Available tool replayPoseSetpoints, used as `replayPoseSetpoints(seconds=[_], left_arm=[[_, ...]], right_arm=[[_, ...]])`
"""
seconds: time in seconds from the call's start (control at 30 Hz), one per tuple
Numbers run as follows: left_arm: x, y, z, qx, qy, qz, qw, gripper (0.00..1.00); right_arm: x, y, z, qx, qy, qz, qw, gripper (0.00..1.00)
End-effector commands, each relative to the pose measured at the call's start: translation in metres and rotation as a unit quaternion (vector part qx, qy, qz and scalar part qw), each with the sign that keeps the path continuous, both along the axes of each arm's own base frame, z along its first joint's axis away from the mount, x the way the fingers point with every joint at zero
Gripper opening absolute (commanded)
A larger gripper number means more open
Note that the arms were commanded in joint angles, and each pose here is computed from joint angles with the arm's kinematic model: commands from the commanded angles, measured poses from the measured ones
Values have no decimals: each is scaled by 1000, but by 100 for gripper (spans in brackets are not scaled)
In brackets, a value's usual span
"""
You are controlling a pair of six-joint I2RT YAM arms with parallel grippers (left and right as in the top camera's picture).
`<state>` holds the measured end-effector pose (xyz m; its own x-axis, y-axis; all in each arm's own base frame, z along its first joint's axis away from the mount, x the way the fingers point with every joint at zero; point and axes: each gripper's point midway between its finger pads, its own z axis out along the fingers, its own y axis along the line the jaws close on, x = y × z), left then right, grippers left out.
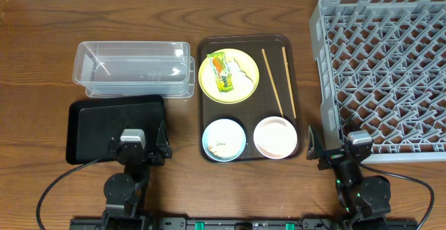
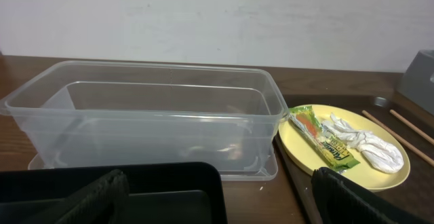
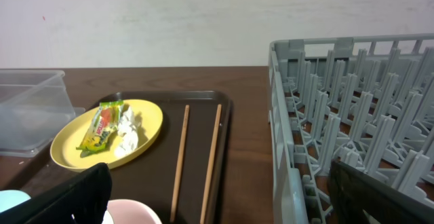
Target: Sort waste into correct bins and load items into the dishwasher rack
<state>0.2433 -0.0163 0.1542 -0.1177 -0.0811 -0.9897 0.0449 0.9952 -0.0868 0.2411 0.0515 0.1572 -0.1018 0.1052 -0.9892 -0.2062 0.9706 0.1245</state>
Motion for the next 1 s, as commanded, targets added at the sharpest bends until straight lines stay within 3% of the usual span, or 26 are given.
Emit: replayPoseSetpoints(seconds=[0.0,0.73,0.97], left_arm=[[0,3,-18,6,21,6,1000,89],[0,-4,-16,-1,18,-12,1000,89],[0,-23,1,-42,-12,-62,997,89]], right_arm=[[0,-1,0,6,-1,-2,1000,99],[2,-8,7,7,-15,-22,1000,99],[-5,17,16,50,-18,52,997,99]])
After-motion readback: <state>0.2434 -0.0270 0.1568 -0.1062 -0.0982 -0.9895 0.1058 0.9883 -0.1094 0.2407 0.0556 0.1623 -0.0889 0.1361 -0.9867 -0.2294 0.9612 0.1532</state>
